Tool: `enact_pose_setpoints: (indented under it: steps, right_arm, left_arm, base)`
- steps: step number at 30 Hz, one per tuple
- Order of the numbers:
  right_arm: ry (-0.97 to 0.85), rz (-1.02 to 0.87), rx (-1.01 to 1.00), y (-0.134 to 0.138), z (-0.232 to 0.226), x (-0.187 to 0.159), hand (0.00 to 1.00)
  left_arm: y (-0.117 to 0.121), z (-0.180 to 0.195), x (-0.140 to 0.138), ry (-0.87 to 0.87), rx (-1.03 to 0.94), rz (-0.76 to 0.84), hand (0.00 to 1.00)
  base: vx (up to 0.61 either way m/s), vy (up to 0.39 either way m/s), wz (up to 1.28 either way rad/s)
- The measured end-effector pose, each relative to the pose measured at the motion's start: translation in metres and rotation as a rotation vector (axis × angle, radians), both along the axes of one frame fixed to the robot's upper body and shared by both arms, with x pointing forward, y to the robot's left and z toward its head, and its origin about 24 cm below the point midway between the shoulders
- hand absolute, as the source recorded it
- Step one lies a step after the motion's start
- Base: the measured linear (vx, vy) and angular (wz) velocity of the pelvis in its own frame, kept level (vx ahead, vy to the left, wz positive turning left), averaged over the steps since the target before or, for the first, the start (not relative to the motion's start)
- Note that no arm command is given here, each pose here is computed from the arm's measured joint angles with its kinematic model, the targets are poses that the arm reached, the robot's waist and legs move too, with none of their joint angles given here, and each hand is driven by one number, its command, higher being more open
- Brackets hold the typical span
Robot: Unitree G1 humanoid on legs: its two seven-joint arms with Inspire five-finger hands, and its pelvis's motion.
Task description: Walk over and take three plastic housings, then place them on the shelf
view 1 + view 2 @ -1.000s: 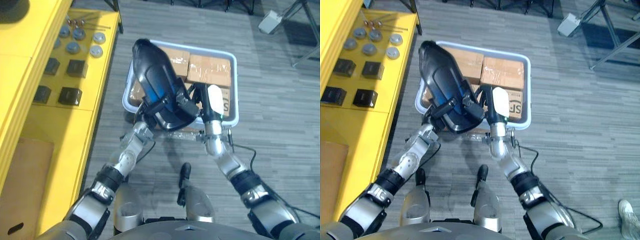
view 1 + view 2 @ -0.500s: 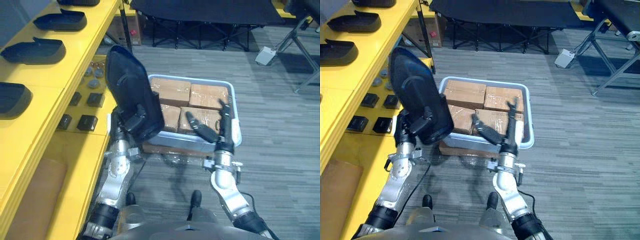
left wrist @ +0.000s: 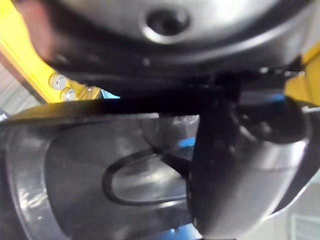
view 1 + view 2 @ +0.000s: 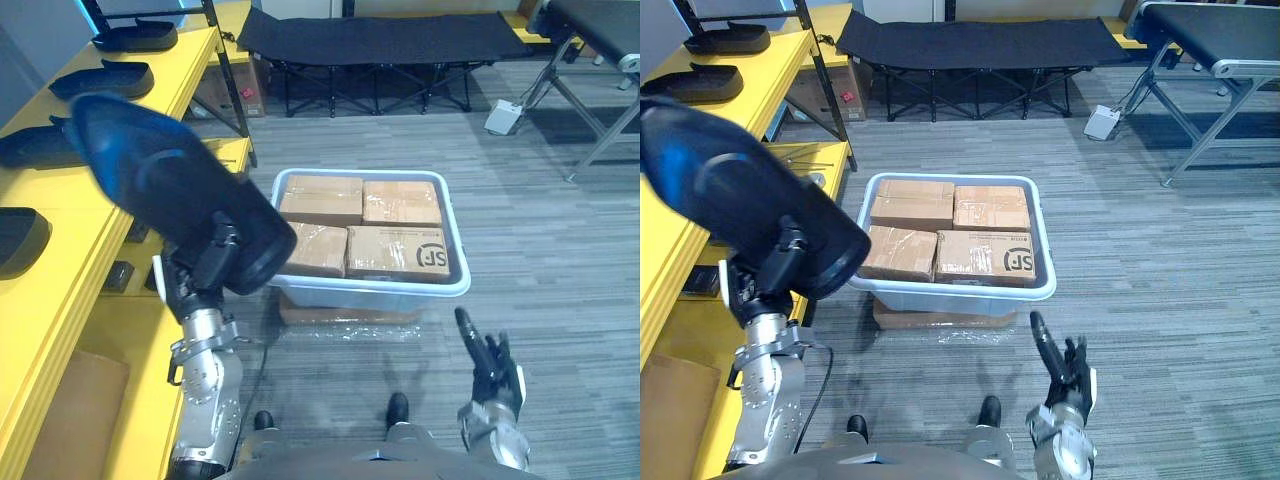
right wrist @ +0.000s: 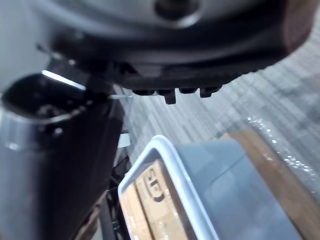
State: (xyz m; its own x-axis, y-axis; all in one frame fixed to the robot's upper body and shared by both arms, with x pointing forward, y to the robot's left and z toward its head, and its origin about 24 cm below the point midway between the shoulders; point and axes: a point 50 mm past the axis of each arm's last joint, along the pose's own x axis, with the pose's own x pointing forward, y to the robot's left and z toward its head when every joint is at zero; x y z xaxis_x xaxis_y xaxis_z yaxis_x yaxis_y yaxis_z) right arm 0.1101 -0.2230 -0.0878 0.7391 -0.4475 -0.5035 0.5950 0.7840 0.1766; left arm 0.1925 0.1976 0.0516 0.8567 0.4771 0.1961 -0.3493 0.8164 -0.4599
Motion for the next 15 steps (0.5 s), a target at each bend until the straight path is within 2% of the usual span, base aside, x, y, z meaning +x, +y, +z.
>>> enact_pose_setpoints:
  steps: [3, 8, 15]
  right_arm:
    - [-0.019, 0.050, 0.023, 0.003, -0.002, 0.004, 1.00]
    - [-0.102, 0.110, 0.027, 0.010, 0.006, 0.040, 1.00]
    - [-0.166, 0.223, 0.023, 0.029, 0.014, 0.073, 1.00]
  left_arm:
    - [0.010, 0.008, -0.003, -0.038, -0.005, 0.054, 0.00]
    - [0.022, 0.028, -0.012, -0.106, 0.022, 0.158, 0.00]
    - [0.057, 0.029, -0.050, -0.066, 0.078, 0.394, 0.00]
  base:
    - [-0.04, 0.001, 0.27]
    - [-0.04, 0.002, 0.56]
    - [0.02, -0.004, 0.72]
